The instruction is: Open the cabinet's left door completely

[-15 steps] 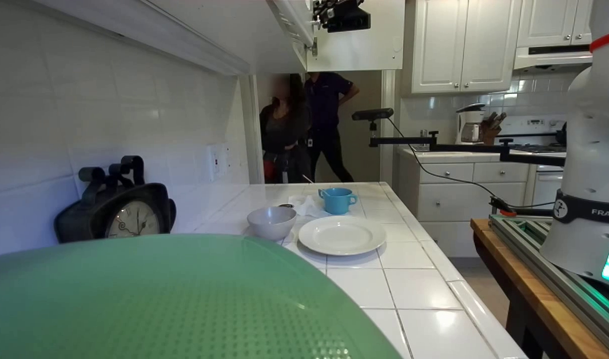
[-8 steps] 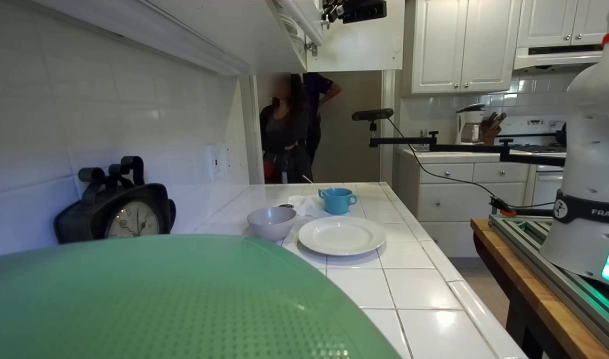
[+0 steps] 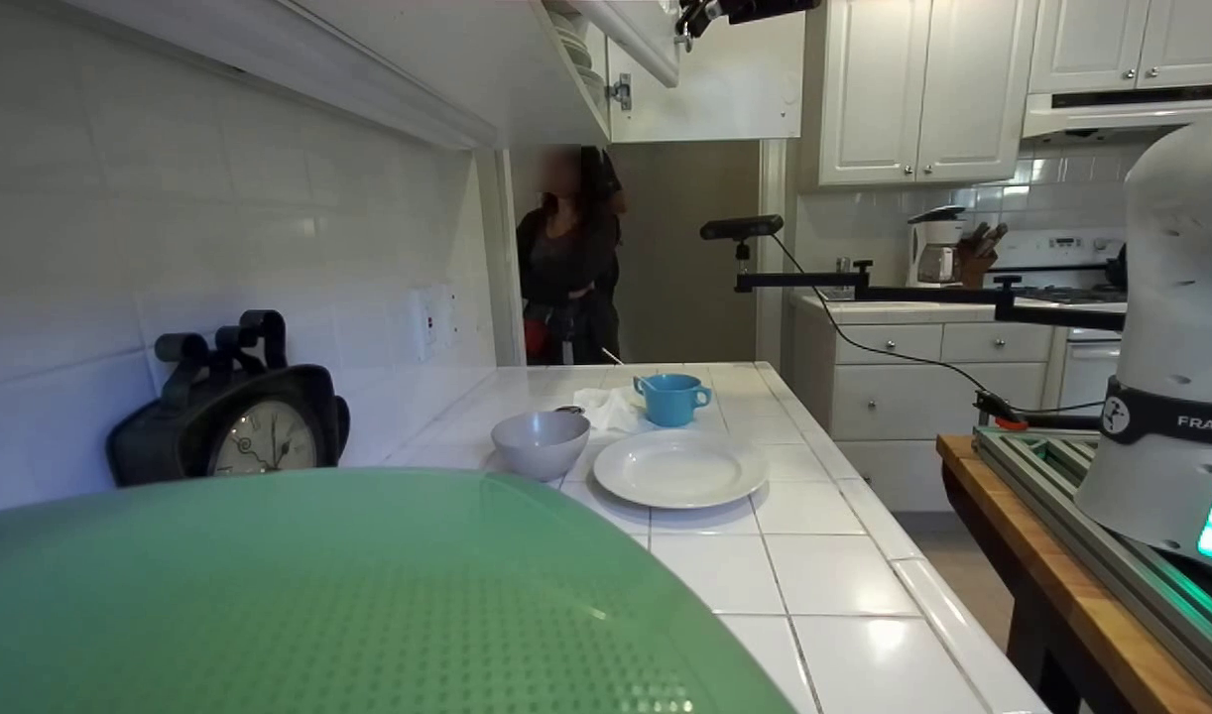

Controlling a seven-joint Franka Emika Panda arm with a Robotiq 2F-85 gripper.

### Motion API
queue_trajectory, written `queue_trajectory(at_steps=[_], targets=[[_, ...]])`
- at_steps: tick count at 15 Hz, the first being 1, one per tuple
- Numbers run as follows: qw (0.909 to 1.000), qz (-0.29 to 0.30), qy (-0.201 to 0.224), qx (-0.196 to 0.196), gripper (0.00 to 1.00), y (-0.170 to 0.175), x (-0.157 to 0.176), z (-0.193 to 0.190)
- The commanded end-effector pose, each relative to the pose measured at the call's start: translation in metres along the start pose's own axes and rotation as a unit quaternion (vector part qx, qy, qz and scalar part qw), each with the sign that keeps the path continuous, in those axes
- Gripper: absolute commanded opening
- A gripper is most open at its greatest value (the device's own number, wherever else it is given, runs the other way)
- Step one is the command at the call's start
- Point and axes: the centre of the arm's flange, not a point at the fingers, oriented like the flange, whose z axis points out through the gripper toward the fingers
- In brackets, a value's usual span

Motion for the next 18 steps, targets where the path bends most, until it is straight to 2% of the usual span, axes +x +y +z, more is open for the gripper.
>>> queue_trajectory(at_steps=[1, 8, 12, 18], targets=[[0.9995, 0.028, -0.001, 0.011, 0.04, -0.051, 0.016, 0.02], [0.9969, 0.06, -0.046, -0.018, 0.04, -0.101, 0.041, 0.016], [0.9944, 0.083, -0.058, -0.029, 0.04, -0.132, 0.052, 0.012], [0.9864, 0.131, -0.084, -0.054, 0.04, -0.176, 0.069, 0.007]])
